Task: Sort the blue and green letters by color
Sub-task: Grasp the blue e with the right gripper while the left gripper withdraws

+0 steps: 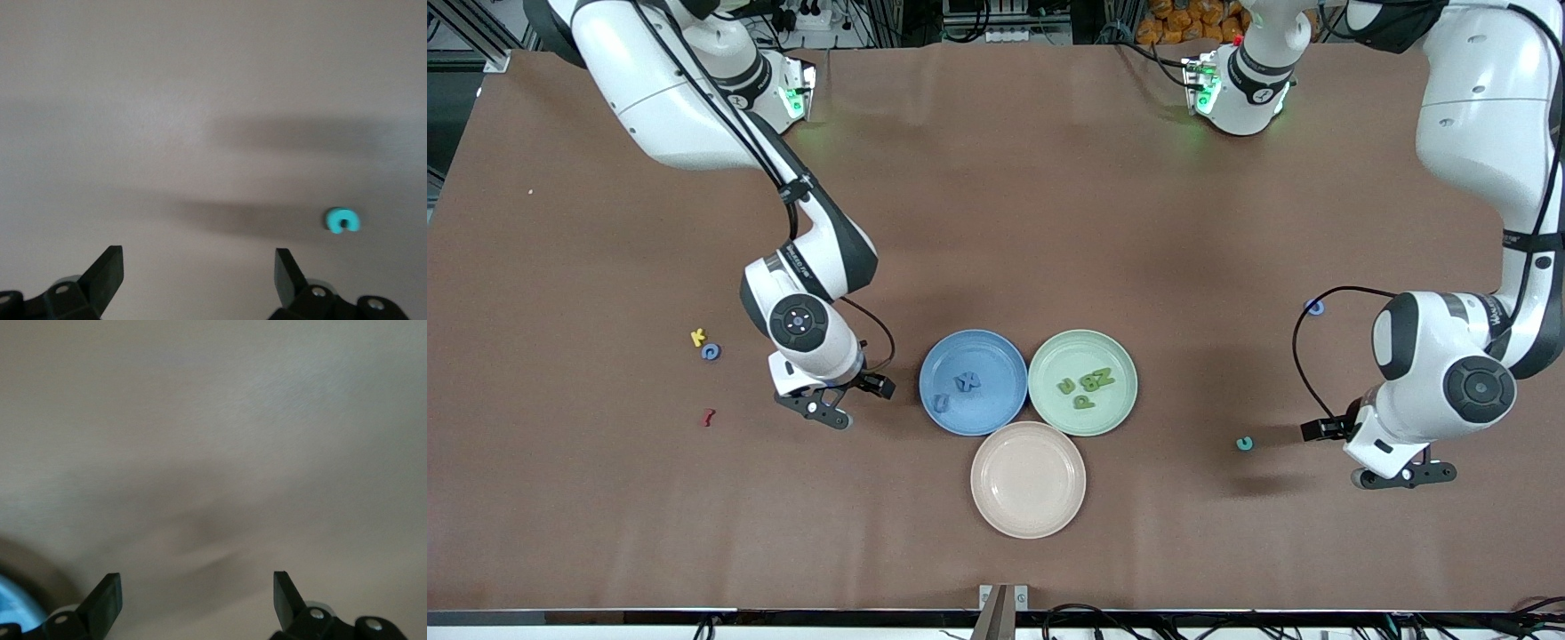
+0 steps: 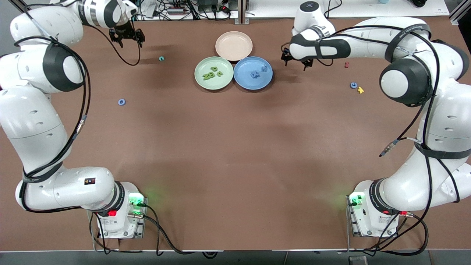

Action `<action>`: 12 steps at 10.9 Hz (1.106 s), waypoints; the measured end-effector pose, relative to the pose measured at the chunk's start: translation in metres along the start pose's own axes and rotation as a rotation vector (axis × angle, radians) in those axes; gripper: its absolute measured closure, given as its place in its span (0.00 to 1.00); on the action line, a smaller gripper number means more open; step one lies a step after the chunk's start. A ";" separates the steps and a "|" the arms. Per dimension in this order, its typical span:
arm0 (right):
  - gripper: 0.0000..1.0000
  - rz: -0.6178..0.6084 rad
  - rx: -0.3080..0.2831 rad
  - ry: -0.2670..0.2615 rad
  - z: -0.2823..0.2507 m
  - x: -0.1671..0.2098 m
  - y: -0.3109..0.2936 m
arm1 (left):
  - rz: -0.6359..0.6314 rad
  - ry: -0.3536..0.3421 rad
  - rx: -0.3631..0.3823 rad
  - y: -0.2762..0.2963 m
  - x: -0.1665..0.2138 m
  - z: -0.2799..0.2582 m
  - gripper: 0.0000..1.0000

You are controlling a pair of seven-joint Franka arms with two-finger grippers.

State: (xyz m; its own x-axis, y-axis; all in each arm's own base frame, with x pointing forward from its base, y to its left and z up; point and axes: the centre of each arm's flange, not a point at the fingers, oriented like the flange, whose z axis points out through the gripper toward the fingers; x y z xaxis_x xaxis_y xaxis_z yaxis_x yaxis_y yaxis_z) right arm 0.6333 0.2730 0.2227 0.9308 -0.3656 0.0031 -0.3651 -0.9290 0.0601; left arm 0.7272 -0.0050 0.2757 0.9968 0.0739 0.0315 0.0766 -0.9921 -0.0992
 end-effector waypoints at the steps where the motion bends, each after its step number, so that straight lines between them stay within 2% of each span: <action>1: 0.00 -0.041 0.013 0.010 0.003 0.007 0.019 | 0.020 0.026 -0.033 0.002 0.001 -0.025 0.00; 2: 0.00 -0.075 0.035 0.028 0.007 0.012 0.041 | 0.042 0.044 -0.069 0.001 -0.002 -0.053 0.00; 4: 0.00 -0.152 0.056 0.046 0.021 0.007 0.084 | 0.056 0.046 -0.089 -0.009 -0.024 -0.105 0.00; 6: 0.00 -0.222 0.045 0.036 0.031 -0.003 0.116 | 0.056 0.006 -0.085 -0.013 -0.054 -0.163 0.00; 9: 0.00 -0.319 0.020 0.017 0.032 0.009 0.183 | 0.051 -0.014 -0.089 -0.017 -0.100 -0.257 0.00; 12: 0.00 -0.393 0.010 0.005 0.035 0.024 0.246 | 0.033 -0.070 -0.114 -0.027 -0.132 -0.309 0.00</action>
State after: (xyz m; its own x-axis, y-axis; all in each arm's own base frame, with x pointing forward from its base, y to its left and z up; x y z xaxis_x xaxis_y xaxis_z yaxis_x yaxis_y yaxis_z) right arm 0.5653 0.0341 0.2030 0.9997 0.0185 -0.0135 0.0191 -0.9987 0.0478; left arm 0.5857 -0.0189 0.5820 0.9982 0.0437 -0.0402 0.0444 -0.9989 0.0150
